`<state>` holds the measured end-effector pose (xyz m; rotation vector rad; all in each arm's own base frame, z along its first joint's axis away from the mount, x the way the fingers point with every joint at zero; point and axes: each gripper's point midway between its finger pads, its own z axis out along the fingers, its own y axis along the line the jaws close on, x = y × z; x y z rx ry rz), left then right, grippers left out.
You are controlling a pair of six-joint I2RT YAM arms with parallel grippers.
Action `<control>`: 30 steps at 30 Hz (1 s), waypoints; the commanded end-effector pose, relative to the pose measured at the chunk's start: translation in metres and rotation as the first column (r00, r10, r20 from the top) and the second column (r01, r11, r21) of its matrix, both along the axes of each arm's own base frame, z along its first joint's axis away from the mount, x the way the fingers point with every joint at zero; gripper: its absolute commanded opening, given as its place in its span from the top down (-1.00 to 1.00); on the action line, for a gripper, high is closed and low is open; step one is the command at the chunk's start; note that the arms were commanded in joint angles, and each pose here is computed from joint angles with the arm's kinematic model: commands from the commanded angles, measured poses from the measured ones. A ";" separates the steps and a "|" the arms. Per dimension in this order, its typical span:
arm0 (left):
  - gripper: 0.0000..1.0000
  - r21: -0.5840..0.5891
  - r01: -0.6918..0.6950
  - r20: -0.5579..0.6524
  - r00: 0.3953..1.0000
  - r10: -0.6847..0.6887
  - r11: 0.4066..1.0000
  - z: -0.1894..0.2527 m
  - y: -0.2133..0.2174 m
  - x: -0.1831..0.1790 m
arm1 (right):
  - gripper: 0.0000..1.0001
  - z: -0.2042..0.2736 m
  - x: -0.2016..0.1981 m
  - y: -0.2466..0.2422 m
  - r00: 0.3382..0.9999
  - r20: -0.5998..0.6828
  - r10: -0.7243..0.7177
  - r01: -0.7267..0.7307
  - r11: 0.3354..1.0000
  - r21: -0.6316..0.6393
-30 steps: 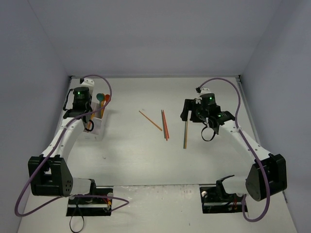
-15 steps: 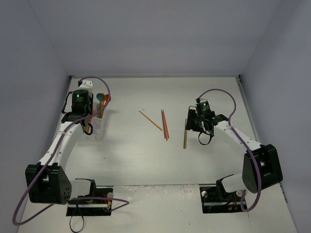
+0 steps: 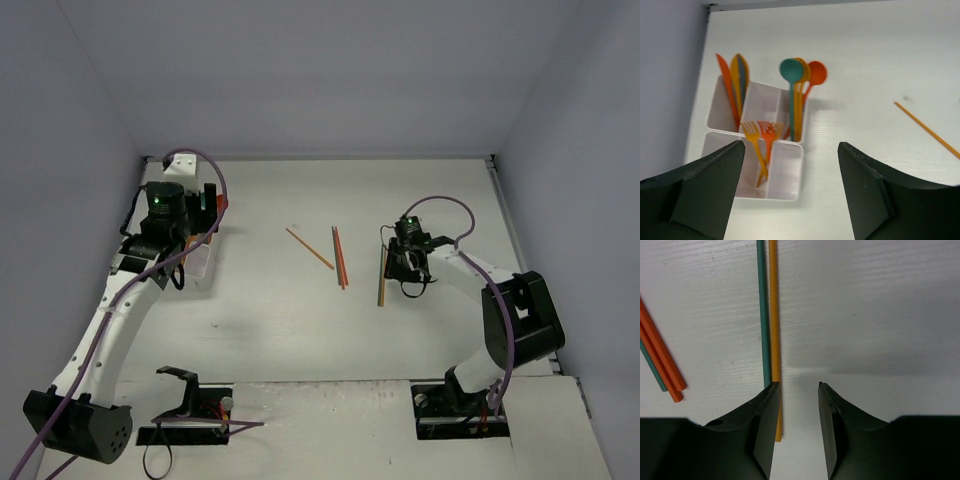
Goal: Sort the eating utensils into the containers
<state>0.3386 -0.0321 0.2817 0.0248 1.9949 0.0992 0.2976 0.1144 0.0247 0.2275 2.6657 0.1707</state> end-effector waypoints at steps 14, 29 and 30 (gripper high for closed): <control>-0.46 -0.174 0.110 0.016 0.994 -0.109 0.978 0.020 -0.044 -0.027 | 0.39 0.005 0.023 0.006 0.998 0.047 -0.033 0.033 0.999 0.010; -0.46 -0.195 0.131 0.019 0.991 -0.130 0.972 0.022 -0.050 -0.031 | 0.39 -0.008 0.024 0.014 1.000 0.021 -0.017 0.017 1.000 -0.001; -0.46 -0.196 0.131 0.017 0.991 -0.130 0.972 0.022 -0.050 -0.031 | 0.39 -0.011 0.023 0.013 1.000 0.015 -0.019 0.019 1.000 -0.008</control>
